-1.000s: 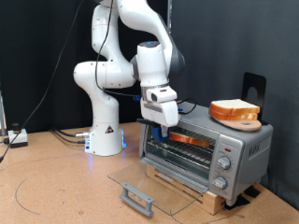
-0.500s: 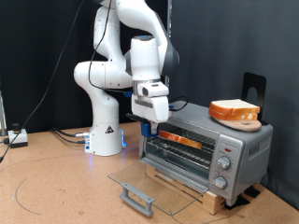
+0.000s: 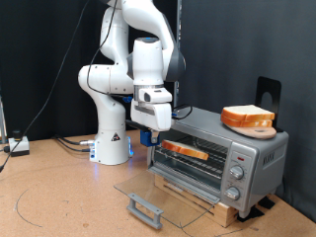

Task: Make a piece of toast with the oven

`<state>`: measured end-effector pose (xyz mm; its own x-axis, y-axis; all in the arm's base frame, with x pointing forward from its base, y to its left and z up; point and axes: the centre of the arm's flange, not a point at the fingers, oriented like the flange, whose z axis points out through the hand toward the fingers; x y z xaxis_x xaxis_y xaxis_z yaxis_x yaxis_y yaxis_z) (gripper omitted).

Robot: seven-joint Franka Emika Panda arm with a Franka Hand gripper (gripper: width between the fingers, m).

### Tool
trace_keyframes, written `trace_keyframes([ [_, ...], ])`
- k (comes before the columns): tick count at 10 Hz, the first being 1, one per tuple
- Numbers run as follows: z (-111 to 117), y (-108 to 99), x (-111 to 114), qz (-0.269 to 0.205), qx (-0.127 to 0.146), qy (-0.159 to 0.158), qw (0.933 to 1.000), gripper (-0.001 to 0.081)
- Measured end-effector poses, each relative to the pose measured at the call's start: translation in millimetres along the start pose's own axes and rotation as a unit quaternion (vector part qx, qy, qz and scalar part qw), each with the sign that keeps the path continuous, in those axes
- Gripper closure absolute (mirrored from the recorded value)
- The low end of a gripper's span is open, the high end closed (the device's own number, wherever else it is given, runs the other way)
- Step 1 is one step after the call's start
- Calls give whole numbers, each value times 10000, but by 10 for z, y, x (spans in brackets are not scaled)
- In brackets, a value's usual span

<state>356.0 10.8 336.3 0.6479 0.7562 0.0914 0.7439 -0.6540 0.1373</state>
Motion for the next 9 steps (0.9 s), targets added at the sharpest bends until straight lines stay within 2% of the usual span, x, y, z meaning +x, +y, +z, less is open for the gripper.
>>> trace_keyframes([
  [3,-7,-59,68,-25,13,31,10000,415],
  [6,-34,-286,280,-51,-21,28,10000,415],
  [9,-11,-424,383,-11,-67,-54,10000,415],
])
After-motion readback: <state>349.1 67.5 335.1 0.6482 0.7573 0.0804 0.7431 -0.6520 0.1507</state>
